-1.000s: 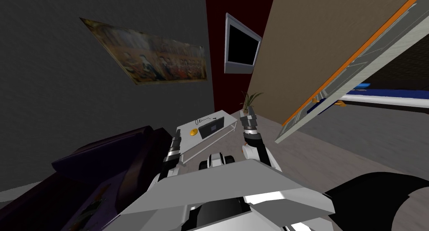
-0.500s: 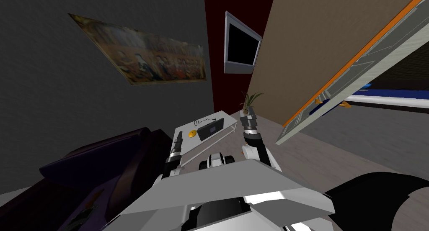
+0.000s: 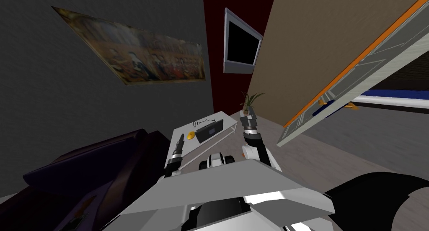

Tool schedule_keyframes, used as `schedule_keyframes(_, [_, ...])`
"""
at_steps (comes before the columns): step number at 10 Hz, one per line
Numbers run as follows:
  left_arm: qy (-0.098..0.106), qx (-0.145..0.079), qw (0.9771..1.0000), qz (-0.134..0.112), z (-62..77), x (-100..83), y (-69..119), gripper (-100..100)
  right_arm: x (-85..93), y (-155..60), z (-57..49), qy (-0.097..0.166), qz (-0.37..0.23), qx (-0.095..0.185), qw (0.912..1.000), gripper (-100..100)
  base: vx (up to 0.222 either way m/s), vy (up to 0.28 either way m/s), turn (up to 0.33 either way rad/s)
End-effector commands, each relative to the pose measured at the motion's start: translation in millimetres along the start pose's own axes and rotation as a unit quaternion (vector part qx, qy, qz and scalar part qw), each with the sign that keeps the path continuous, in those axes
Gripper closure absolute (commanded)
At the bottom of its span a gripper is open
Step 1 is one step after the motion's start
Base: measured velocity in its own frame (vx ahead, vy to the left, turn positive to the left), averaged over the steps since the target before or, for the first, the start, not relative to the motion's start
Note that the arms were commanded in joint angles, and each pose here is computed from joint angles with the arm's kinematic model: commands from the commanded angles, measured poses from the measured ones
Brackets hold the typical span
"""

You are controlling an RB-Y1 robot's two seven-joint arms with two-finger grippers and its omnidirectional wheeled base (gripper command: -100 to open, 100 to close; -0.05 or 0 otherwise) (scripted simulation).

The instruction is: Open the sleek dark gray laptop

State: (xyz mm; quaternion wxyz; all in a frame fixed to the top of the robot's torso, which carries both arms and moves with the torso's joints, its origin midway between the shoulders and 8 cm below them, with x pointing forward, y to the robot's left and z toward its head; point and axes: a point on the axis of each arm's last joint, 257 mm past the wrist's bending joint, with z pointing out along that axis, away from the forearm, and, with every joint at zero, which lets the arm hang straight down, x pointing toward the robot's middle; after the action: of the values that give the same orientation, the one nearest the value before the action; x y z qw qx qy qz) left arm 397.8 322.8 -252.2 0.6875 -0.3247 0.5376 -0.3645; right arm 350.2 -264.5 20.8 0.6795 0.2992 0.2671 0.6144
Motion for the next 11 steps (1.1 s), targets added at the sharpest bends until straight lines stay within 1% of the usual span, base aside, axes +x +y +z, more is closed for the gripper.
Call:
schedule_keyframes(1, [0.013,-0.017,0.9997,0.014,-6.5,11.1,19.2,-100,0.0,0.0,0.0,0.000,0.000,0.000,1.0000,0,0.085,-0.036,-0.001])
schedule_keyframes(3, [0.025,-0.035,0.9988,0.023,-14.2,21.8,39.2,-100,0.0,0.0,0.0,0.000,0.000,0.000,1.0000,0,0.081,-0.043,-0.004])
schedule_keyframes(5, [0.036,-0.050,0.9977,0.030,-21.0,32.1,54.7,-100,0.0,0.0,0.0,0.000,0.000,0.000,1.0000,0,0.080,-0.042,-0.002])
schedule_keyframes(6, [0.037,-0.052,0.9975,0.030,-22.3,33.0,56.9,-100,0.0,0.0,0.0,0.000,0.000,0.000,1.0000,0,0.064,-0.027,0.002])
schedule_keyframes(9, [0.051,-0.075,0.9952,0.035,-34.7,50.8,79.0,-100,0.0,0.0,0.0,0.000,0.000,0.000,1.0000,0,0.060,-0.042,-0.002])
schedule_keyframes(10, [0.051,-0.075,0.9952,0.035,-34.7,50.8,79.0,-100,0.0,0.0,0.0,0.000,0.000,0.000,1.0000,0,0.046,-0.019,0.000])
schedule_keyframes(11, [0.055,-0.082,0.9945,0.035,-38.6,57.0,84.7,-100,0.0,0.0,0.0,0.000,0.000,0.000,1.0000,0,0.046,-0.017,-0.002])
